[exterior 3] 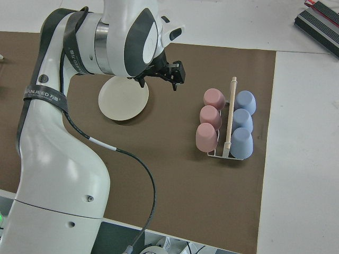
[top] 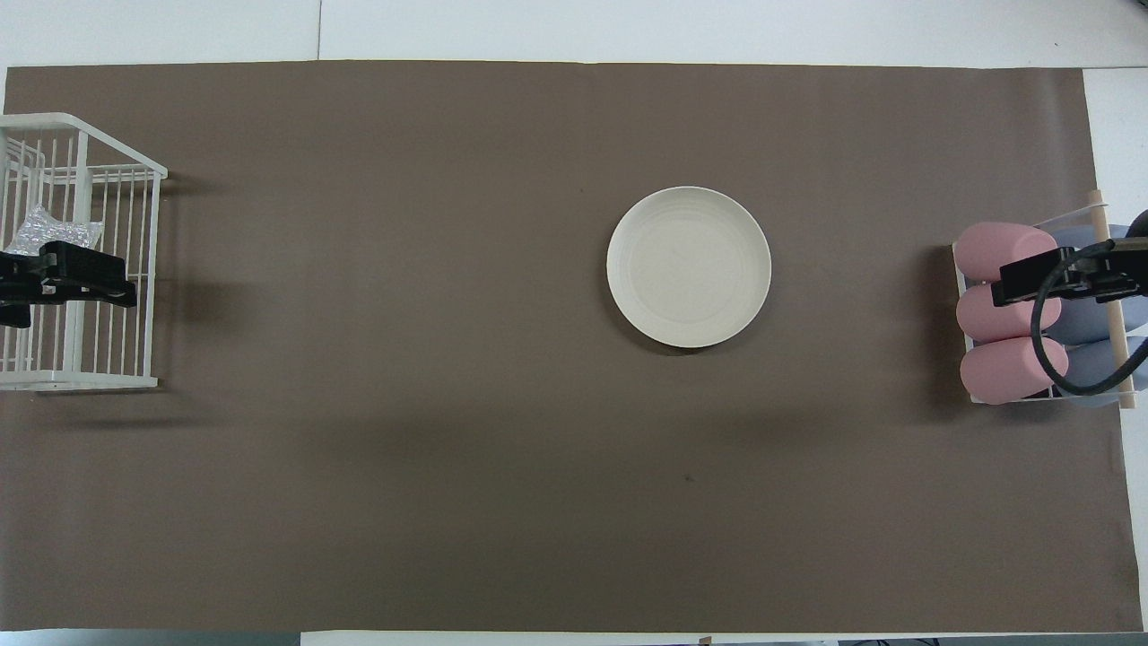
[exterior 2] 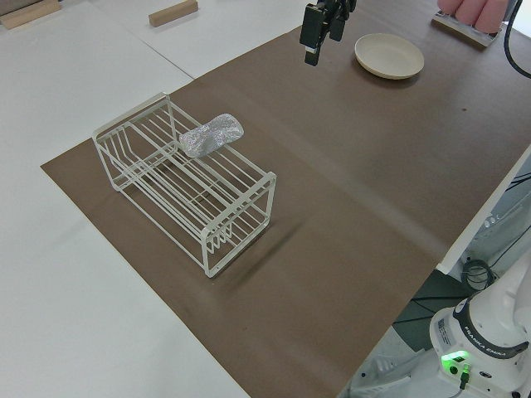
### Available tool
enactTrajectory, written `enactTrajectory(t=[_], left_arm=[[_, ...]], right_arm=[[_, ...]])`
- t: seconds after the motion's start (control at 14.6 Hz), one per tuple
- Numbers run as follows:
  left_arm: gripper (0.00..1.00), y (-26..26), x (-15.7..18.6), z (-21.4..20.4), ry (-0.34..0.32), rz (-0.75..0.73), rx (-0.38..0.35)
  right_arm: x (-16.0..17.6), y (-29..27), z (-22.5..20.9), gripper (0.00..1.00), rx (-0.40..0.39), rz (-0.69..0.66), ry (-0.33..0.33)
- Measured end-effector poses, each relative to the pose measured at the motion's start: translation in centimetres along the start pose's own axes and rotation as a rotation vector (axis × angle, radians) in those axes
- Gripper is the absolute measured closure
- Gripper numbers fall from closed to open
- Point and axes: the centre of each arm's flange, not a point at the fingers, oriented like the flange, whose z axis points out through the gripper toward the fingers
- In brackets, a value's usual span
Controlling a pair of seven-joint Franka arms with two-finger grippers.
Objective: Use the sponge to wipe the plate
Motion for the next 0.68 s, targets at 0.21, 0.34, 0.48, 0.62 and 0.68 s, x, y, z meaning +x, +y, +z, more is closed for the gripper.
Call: enactTrajectory(t=[0.21, 0.34, 0.48, 0.62, 0.68], left_arm=[[0.00, 0.0, 0.0, 0.0, 0.000, -0.001, 0.000], [0.00, -0.4, 0.1, 0.0, 0.000, -0.008, -0.001], [0.00, -0.9, 0.2, 0.0, 0.000, -0.022, -0.001], [0.00, -1.1, 0.4, -0.1, 0.017, -0.050, -0.003], [0.00, -1.2, 0.6, 0.1, 0.027, -0.057, 0.014]], right_arm=[[0.0, 0.0, 0.0, 0.00, 0.000, 0.000, 0.000], [0.0, 0.0, 0.0, 0.00, 0.000, 0.000, 0.000], [0.0, 0.0, 0.0, 0.00, 0.000, 0.000, 0.000], [0.0, 0.0, 0.0, 0.00, 0.000, 0.000, 0.000], [0.0, 0.0, 0.0, 0.00, 0.000, 0.000, 0.000]])
